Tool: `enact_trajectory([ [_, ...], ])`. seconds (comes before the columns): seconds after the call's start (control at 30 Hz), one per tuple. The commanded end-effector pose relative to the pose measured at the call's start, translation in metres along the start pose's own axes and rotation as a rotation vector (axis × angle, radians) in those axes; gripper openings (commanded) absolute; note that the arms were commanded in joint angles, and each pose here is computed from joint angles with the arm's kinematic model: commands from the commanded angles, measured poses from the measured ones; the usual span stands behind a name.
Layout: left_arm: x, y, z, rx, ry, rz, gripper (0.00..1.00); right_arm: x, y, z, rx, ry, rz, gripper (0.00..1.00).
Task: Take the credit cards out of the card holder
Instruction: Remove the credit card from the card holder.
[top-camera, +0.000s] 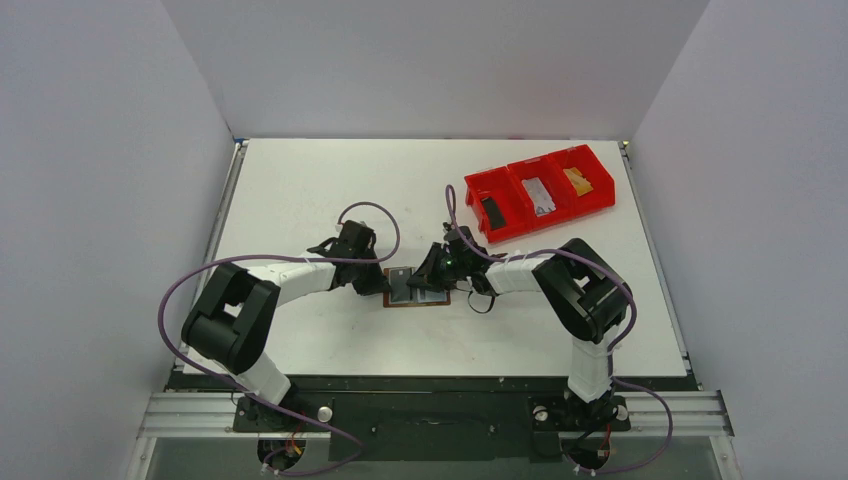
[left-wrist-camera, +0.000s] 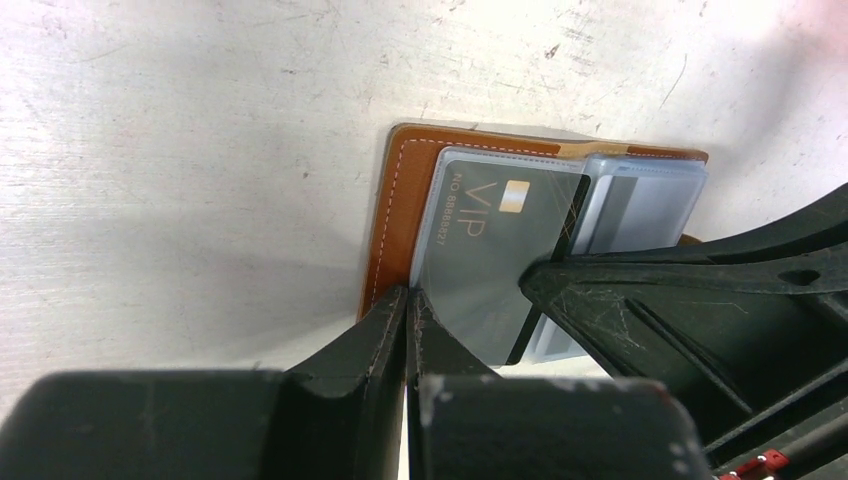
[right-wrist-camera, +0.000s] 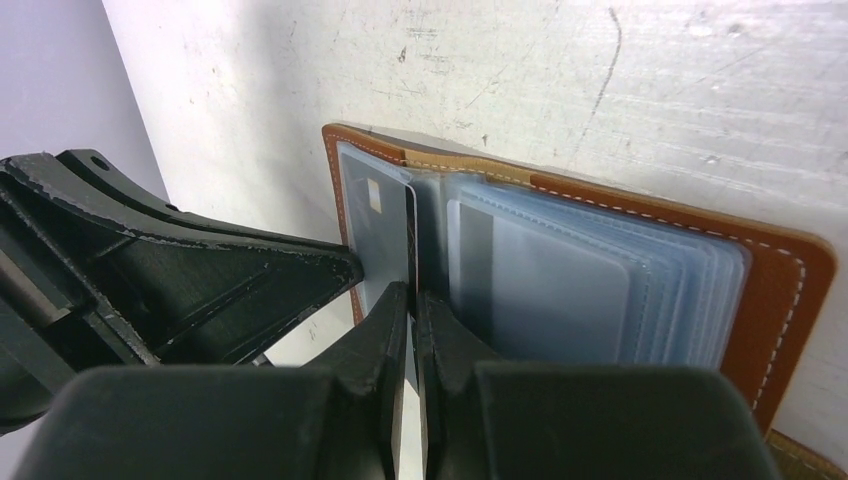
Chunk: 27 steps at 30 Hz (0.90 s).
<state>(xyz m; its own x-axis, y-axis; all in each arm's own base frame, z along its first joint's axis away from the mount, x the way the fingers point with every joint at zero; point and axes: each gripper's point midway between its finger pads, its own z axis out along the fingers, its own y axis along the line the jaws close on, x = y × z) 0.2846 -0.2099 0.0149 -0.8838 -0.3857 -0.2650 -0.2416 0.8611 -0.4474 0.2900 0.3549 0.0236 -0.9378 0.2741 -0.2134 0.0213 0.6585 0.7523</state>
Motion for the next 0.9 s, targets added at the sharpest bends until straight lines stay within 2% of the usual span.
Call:
enact_trajectory([
  [0.0,0.0188,0.0427,0.0189,-0.144,0.037,-0.023,0.0,-0.0111,0.0146,-0.0104,-0.053,-0.044,-0.012,0.0],
  [0.07,0.019,0.043,0.0189,-0.145,0.038,-0.025,0.0,-0.0121,0.0163,-0.0115,-0.065,-0.046,-0.013,0.01],
  [0.17,0.019,0.0426,0.0193,-0.143,0.039,-0.027,0.0,-0.0123,0.0212,-0.0123,-0.092,-0.05,-0.013,0.09],
  [0.4,0.0195,0.0426,0.0207,-0.142,0.042,-0.029,0.0,-0.0094,0.023,-0.0113,-0.122,-0.042,0.007,0.1],
  [0.47,0.0201,0.0431,0.0206,-0.142,0.043,-0.029,0.0,-0.009,0.0228,-0.0117,-0.126,-0.043,0.012,0.13],
  [0.87,0.021,0.0444,0.0212,-0.145,0.043,-0.032,0.0,-0.0112,0.0224,-0.0135,-0.147,-0.061,0.044,0.12],
])
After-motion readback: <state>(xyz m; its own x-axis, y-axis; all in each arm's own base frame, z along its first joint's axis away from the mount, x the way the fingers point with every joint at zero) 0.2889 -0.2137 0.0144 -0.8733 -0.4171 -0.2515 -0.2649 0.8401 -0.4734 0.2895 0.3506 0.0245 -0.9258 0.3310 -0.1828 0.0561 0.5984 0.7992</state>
